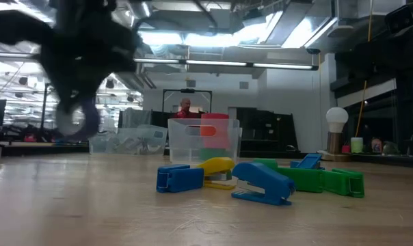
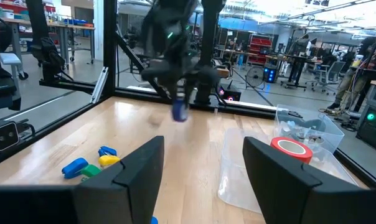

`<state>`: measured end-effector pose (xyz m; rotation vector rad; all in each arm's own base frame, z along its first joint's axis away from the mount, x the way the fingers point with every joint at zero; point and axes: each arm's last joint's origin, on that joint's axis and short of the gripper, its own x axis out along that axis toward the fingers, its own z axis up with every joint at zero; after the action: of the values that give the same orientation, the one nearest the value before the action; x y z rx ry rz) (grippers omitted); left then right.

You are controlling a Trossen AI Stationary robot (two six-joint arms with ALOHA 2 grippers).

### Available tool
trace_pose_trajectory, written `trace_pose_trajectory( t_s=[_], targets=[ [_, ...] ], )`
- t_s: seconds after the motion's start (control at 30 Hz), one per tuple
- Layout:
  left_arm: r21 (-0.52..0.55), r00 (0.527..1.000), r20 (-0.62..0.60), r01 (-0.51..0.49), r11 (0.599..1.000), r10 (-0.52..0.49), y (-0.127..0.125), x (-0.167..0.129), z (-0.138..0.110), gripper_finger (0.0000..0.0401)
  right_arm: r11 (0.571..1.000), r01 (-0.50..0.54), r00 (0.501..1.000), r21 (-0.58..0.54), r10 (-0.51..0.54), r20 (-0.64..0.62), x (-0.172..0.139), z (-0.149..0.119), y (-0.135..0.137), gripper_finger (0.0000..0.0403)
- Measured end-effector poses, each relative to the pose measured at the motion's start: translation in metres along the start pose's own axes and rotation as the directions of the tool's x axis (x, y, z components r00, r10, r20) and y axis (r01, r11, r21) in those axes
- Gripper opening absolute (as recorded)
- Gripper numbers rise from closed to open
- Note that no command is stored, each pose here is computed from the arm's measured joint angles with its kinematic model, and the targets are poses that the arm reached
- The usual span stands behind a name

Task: Pick and place Stapler, Stapler remover, tape
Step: Put the blue tape into the bottom transparent bin

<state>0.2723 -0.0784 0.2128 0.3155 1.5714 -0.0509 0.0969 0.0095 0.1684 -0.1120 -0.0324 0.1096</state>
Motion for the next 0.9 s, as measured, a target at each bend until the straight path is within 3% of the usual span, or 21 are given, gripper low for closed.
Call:
trace_pose_trajectory(
  t_s=[0.2, 0.43, 0.6, 0.7, 0.8, 0.9],
  targets=[
    [-0.195, 0.949, 0.254, -0.140, 0.971, 0.188, 0.042, -0.038, -0.004, 0.0103, 1.000, 0.000, 1.000, 0.000, 0.000, 0.000, 0.000, 0.000, 0.000, 0.0225],
    [-0.321, 0.769, 0.495, -0.270, 0.908, 0.403, 0.082, -0.066, 0.006, 0.0103, 1.000, -0.001, 1.000, 0.000, 0.001, 0.000, 0.000, 0.000, 0.000, 0.0225],
    [-0.341, 0.612, 0.618, -0.357, 0.869, 0.494, 0.102, -0.077, 0.024, 0.0103, 1.000, 0.000, 1.000, 0.000, 0.000, 0.000, 0.000, 0.000, 0.000, 0.0225],
    [-0.316, 0.544, 0.652, -0.439, 0.841, 0.529, 0.112, -0.077, 0.034, 0.0103, 1.000, 0.000, 1.000, 0.000, 0.000, -0.001, 0.000, 0.000, 0.000, 0.0225],
    [-0.282, 0.499, 0.665, -0.522, 0.805, 0.556, 0.120, -0.073, 0.043, 0.0103, 1.000, 0.000, 1.000, 0.000, 0.000, -0.001, 0.000, 0.000, 0.000, 0.0225],
    [-0.231, 0.497, 0.655, -0.586, 0.777, 0.569, 0.126, -0.062, 0.051, 0.0103, 1.000, 0.000, 1.000, 0.000, 0.000, 0.000, 0.000, 0.000, 0.000, 0.0225]
  ],
)
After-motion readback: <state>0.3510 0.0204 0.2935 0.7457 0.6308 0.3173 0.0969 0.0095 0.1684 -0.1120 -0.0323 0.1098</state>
